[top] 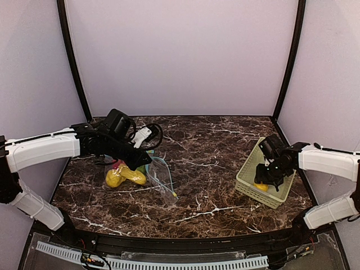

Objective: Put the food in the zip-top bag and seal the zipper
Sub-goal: Pick up the fake fruit from the bin, then place the fake fruit in the zipper food storage bag.

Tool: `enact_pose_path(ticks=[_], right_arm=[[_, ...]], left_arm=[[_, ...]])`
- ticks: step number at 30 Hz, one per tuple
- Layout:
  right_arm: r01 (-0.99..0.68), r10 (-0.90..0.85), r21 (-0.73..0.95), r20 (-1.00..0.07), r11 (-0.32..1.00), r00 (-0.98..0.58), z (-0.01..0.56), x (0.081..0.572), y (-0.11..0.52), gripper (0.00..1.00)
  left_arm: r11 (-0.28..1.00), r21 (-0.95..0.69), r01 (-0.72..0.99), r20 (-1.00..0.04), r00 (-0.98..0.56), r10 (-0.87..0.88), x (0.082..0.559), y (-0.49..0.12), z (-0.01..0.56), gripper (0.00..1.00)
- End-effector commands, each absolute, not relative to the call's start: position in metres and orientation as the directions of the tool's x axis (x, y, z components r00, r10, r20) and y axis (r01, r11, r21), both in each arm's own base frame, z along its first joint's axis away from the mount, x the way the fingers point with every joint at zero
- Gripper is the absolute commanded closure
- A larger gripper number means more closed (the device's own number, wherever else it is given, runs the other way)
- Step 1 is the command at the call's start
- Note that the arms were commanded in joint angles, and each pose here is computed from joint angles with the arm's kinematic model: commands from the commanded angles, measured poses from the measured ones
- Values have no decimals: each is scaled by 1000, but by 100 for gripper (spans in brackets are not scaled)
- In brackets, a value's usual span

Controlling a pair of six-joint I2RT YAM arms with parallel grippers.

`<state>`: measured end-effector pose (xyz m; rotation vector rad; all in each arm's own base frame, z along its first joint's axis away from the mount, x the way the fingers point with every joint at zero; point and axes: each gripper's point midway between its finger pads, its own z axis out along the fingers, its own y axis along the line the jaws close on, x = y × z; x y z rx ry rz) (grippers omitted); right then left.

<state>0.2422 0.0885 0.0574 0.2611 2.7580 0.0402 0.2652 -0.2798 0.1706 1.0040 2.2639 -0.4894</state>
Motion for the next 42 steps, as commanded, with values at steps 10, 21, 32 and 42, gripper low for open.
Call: enact_pose_path(ticks=[10, 21, 32, 42], right_arm=[[124, 155, 97, -470, 988, -869, 124, 256, 90, 54], [-303, 79, 420, -685, 855, -725, 249, 237, 179, 56], [-719, -95, 379, -847, 582, -523, 285, 178, 315, 57], [-840, -240, 160, -915, 519, -323, 262, 168, 392, 56]], left_arm=[[664, -197, 721, -685, -587, 433, 261, -287, 189, 99], [568, -507, 648, -627, -730, 272, 246, -332, 208, 99], [568, -532, 627, -516, -773, 369, 224, -350, 153, 99], [561, -538, 629, -492, -775, 397, 217, -349, 142, 99]])
